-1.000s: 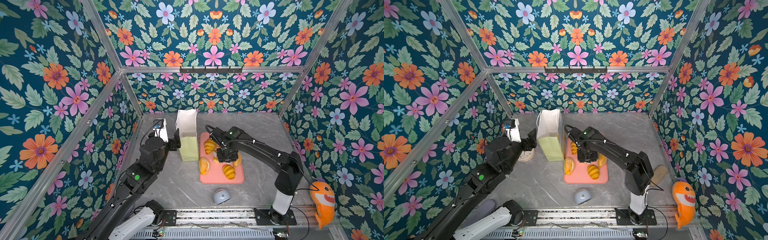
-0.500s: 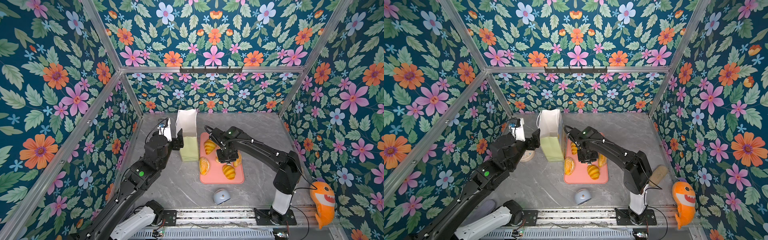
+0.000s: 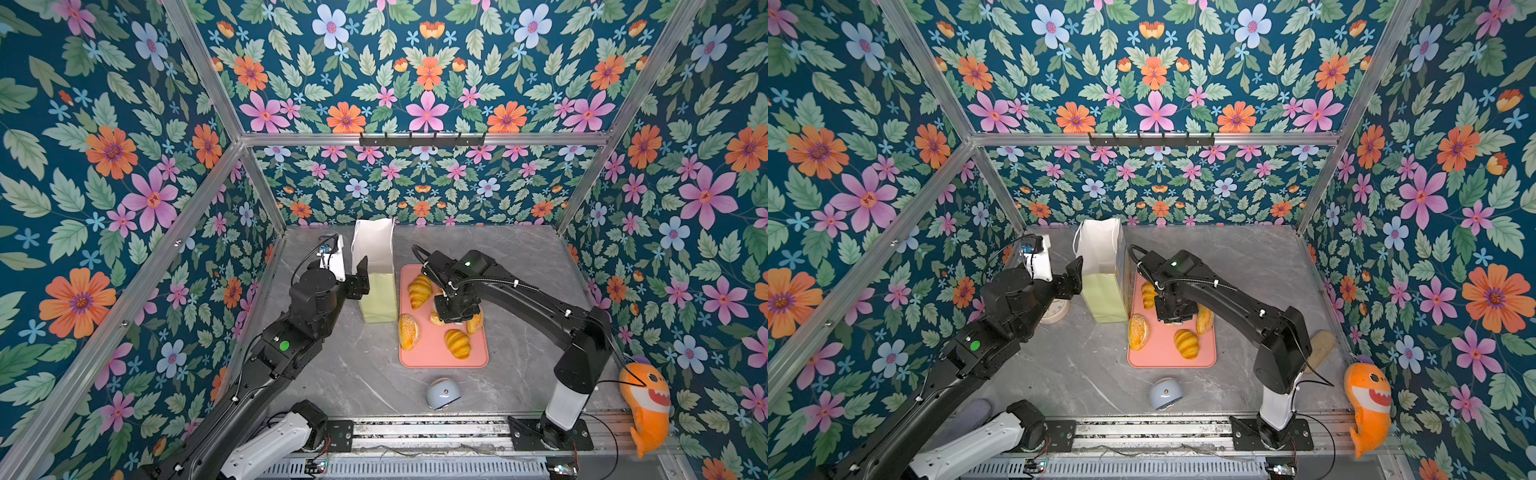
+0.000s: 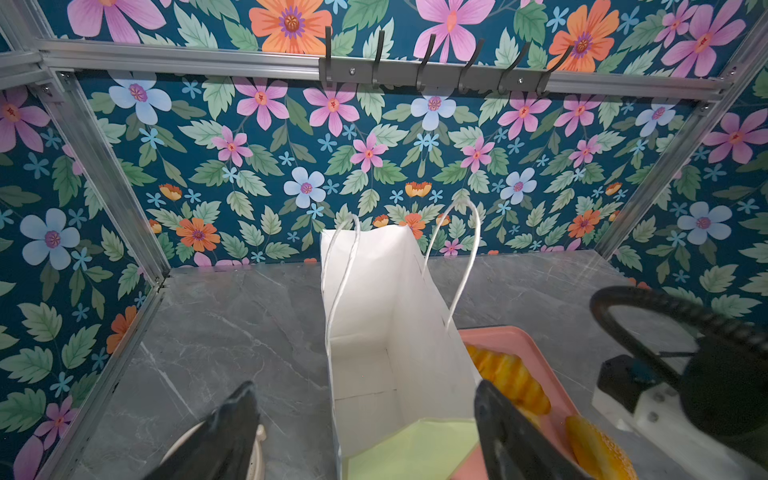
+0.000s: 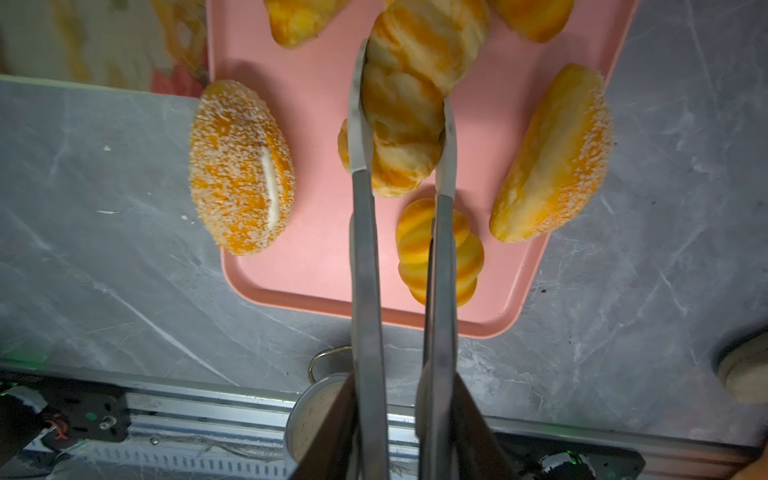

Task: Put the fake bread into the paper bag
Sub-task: 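Lower the tongs with the right gripper and pinch the twisted bread roll, then lift the pinched bread roll with the tongs toward the paper bag opening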

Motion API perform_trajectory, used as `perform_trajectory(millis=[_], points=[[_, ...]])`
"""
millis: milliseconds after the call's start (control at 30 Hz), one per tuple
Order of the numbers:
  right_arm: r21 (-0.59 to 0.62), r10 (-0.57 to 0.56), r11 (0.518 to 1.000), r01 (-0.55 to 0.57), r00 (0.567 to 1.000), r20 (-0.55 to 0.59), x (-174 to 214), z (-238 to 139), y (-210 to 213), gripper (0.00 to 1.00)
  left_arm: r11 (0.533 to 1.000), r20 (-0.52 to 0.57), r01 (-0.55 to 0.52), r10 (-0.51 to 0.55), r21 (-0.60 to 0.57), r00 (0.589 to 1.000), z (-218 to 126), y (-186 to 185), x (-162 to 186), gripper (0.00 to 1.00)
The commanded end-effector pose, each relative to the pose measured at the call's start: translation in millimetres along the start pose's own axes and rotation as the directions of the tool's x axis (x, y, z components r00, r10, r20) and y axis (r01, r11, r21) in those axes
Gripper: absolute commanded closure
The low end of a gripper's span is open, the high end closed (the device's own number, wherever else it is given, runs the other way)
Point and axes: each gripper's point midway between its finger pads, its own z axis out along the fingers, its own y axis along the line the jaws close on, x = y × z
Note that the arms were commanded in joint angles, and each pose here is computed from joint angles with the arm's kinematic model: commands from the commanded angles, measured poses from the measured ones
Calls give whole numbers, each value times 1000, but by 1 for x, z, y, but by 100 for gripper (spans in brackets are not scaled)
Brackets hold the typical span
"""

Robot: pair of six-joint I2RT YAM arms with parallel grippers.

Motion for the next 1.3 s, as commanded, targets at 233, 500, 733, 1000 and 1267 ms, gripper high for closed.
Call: perform_trajectory(millis=[233, 500, 733, 1000, 1267], points=[[-61, -56, 996, 68, 982, 180, -10, -87, -9, 73, 998, -33, 63, -64, -21, 997, 9, 0, -11, 17], [-221, -56, 964, 150, 923, 380, -23, -160, 7, 76, 992, -110, 128, -129, -13, 986, 19, 2, -16, 18], [-330, -61, 910, 250, 870, 489, -32, -196, 28, 76, 984, -143, 175, -177, -29, 974, 23, 10, -25, 19], [-389, -81, 861, 327, 844, 530, -32, -226, 46, 76, 977, -228, 205, -214, -62, 950, 40, 18, -7, 22], [-448, -86, 804, 391, 822, 562, -26, -251, 59, 76, 967, -255, 245, -256, -72, 933, 52, 27, 12, 24]])
